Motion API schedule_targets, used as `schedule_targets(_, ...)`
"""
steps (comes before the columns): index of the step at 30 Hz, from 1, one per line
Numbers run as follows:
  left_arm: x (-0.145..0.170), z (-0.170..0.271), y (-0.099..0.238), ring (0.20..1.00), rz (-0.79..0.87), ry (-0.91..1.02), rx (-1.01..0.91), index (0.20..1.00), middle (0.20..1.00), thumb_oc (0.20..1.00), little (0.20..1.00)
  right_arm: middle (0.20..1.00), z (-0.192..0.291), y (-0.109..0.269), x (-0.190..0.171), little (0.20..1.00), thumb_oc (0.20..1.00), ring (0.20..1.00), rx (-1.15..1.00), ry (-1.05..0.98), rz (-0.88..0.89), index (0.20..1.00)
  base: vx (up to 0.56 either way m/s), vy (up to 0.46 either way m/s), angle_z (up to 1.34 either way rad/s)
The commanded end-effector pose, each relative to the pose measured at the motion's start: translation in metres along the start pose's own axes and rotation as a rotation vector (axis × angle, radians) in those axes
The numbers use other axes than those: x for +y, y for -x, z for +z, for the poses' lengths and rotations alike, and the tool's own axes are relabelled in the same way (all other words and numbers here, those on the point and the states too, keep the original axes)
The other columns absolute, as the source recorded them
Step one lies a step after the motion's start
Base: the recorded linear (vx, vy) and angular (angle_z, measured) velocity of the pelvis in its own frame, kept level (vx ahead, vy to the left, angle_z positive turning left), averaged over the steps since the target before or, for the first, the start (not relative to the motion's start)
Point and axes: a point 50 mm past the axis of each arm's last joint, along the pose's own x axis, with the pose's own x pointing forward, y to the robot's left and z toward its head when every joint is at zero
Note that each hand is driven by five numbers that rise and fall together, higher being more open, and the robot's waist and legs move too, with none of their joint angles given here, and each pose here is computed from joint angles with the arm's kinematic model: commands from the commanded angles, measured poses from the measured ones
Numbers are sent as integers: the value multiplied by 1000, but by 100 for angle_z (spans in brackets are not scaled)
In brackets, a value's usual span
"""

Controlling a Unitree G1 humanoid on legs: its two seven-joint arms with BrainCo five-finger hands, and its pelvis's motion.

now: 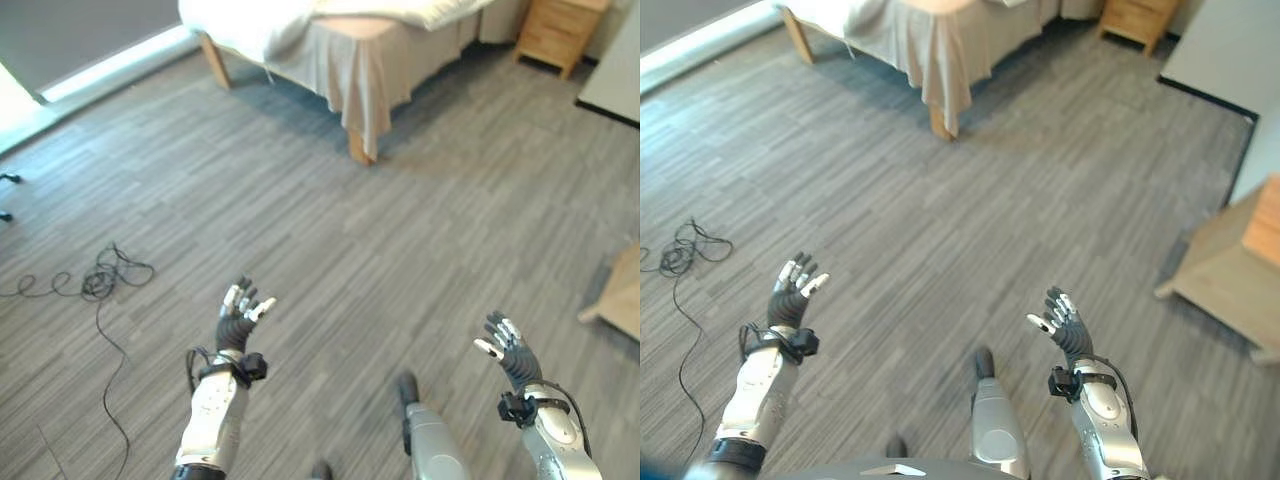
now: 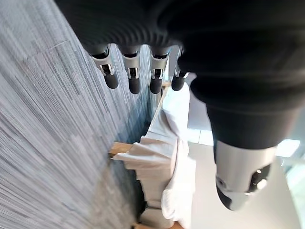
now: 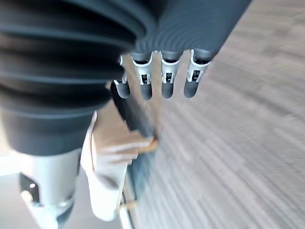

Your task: Making the bed.

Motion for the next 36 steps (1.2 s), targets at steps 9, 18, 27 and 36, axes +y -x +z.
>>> schedule_targets(9, 2, 41, -9, 1000, 8, 233, -233, 1000, 1000, 1000, 1000, 1000, 41, -6, -23, 1000, 1000, 1000, -193, -32, -60, 1000, 493, -275, 5)
schedule_targets(18, 47, 32, 12, 1000, 244, 150, -224, 1000, 1000, 1000, 1000, 1000, 24, -1, -14, 1000, 1000, 1000, -122, -2, -20, 1000, 528, 56, -30)
schedule_targets(27, 42, 46, -1, 1000, 163, -40, -213, 1000, 1000, 1000, 1000, 1000, 26, -16, 27, 1000, 1000, 1000, -136, -74, 102, 1000, 411, 206, -25)
schedule_targets(36, 37, 33, -2, 1000, 146, -68, -137, 1000, 1000, 1000, 1000, 1000, 16, -4, 10, 1000, 1000, 1000, -83, -30, 43, 1000, 458, -40, 44)
